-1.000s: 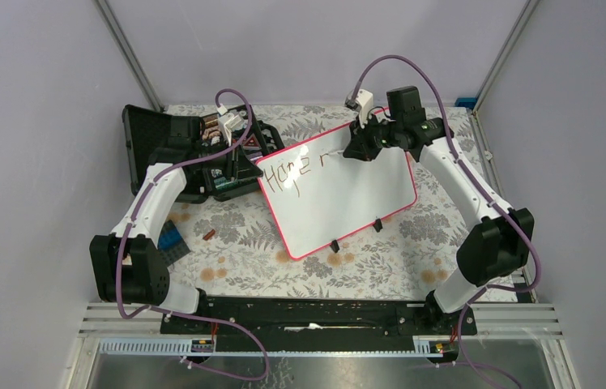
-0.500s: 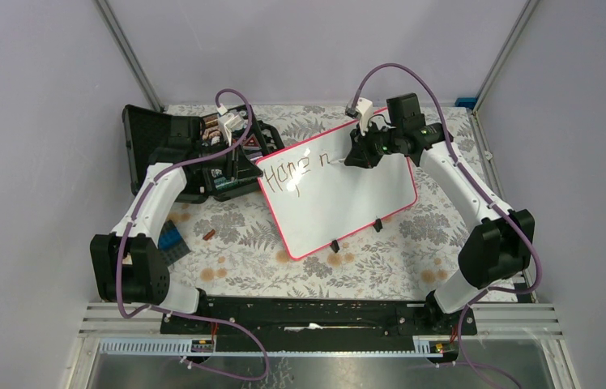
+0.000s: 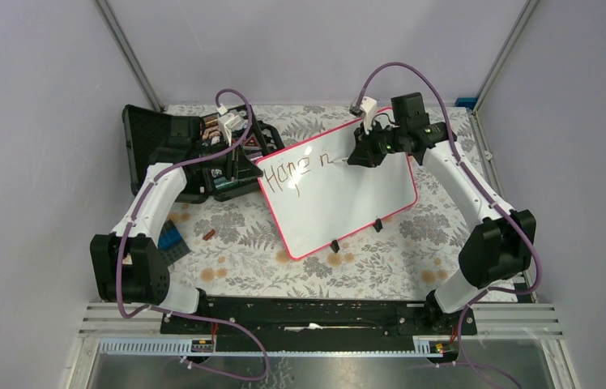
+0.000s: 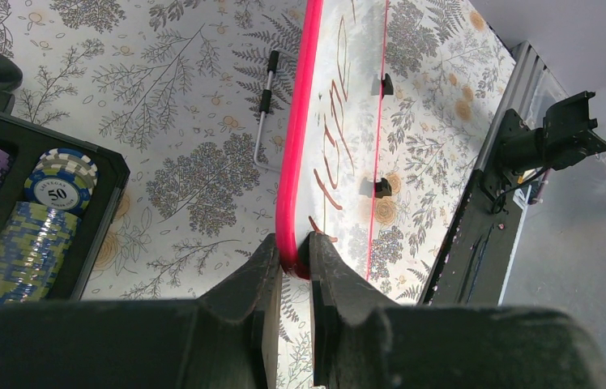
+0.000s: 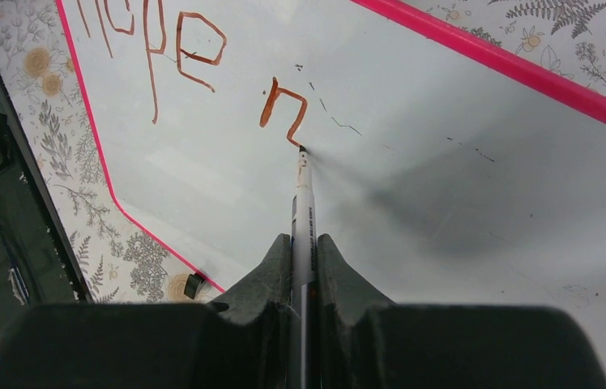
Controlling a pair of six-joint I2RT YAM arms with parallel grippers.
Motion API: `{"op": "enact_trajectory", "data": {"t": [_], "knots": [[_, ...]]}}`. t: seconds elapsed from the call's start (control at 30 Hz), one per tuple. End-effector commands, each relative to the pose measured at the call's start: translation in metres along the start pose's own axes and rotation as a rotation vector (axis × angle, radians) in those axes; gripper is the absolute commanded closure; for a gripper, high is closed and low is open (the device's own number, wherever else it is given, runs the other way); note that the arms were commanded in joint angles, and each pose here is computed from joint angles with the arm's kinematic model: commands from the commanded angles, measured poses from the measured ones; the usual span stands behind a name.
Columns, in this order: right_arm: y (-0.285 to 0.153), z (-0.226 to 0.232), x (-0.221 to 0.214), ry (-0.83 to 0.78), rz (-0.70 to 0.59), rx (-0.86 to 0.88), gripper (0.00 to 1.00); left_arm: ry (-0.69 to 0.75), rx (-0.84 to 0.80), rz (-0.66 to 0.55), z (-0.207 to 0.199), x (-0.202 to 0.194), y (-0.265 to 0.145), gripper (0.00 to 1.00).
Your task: Write a sentence on the whiteboard
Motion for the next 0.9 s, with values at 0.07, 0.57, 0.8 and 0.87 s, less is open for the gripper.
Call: {"op": "enact_trajectory", "data": {"t": [0.07, 0.57, 0.8, 0.87], "knots": [[-0.024, 0.013, 0.029, -0.072, -0.109, 0.031, 1.0, 0.098, -0.01, -0.019, -0.002, 0.011, 0.002, 1.0], [-0.015, -0.006, 0.029, -0.066, -0.073, -0.05, 1.0, 0.102, -0.007, -0.02, -0.003, 0.011, 0.001, 1.0], [-0.011, -0.014, 0.025, -0.062, -0.05, -0.081, 1.0, 0.1, -0.007, -0.019, -0.003, 0.011, 0.001, 1.0], [-0.01, -0.017, 0.024, -0.061, -0.044, -0.09, 1.0, 0.1, -0.007, -0.018, -0.002, 0.01, 0.001, 1.0]]}}
Point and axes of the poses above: each gripper's point midway between its finger pads, its own y axis out along the fingers, its own z axis along the line the jaws close on, x = y × z, the point moved 7 cm from there along -y, back along the fingers, and after that the axes turned 1 degree about y, right-handed, at the moved point
